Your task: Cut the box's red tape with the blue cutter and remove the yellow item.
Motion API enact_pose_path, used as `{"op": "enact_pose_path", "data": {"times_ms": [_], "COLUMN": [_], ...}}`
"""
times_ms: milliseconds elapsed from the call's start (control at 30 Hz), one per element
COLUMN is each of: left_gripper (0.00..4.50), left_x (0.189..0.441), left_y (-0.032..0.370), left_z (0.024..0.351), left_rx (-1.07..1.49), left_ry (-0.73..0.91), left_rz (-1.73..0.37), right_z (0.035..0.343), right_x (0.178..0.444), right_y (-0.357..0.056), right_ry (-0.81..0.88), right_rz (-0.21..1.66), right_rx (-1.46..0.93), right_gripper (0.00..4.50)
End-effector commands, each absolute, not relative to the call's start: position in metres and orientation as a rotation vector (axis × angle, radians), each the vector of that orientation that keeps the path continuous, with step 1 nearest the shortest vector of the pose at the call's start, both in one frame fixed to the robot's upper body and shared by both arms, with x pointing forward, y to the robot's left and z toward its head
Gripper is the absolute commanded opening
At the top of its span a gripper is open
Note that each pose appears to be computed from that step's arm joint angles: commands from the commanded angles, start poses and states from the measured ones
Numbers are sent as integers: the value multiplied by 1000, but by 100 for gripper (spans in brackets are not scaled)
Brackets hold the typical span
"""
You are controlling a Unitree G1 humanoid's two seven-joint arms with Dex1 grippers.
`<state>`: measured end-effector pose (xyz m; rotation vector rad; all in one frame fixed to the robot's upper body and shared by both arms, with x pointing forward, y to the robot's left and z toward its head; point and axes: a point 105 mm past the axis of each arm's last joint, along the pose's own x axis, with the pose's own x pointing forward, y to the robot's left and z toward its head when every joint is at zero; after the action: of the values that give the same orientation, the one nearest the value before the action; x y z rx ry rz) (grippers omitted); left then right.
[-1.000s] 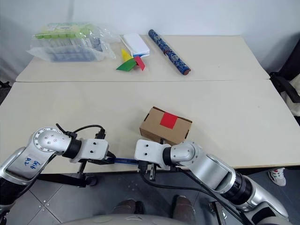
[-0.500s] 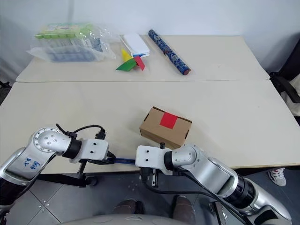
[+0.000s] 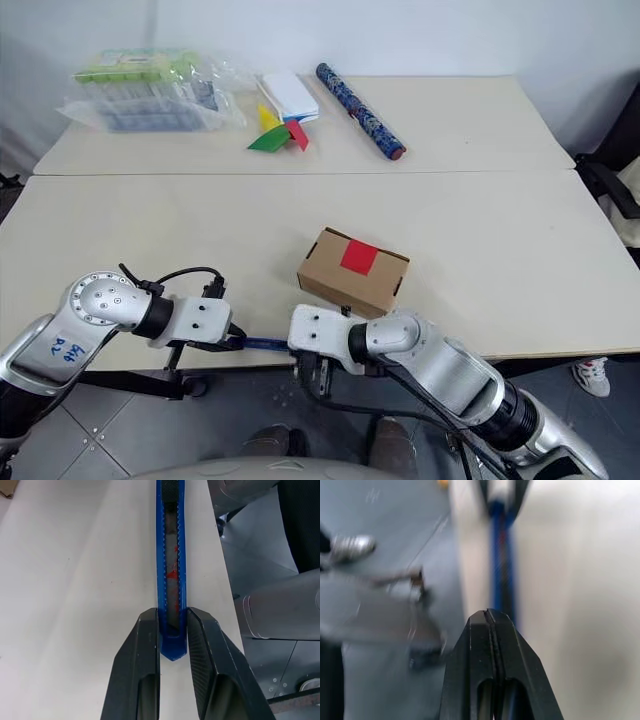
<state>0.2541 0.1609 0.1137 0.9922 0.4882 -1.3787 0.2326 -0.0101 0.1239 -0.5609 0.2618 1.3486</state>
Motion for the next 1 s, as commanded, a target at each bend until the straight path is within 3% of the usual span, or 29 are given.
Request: {"op": "enact_pose_path", "data": {"times_ms": [33,533,1000], "left_gripper": [43,43,43], "left_x": [249,252,255], "left_y": [172,172,170], "left_z": [95,96,94], "left_rx": [1013,1043,1051], "left_ry": [614,631,705], "left_rz": [-1380,-1358,-1234], "right_z": [128,113,143], "right_x": [232,237,240], "right_y": [-15,-17,-21], "right_ry": [246,272,223], "right_rz": [1339,1327,1310], "right_rx": [-566,-612,-595], "right_gripper": [2,2,2]}}
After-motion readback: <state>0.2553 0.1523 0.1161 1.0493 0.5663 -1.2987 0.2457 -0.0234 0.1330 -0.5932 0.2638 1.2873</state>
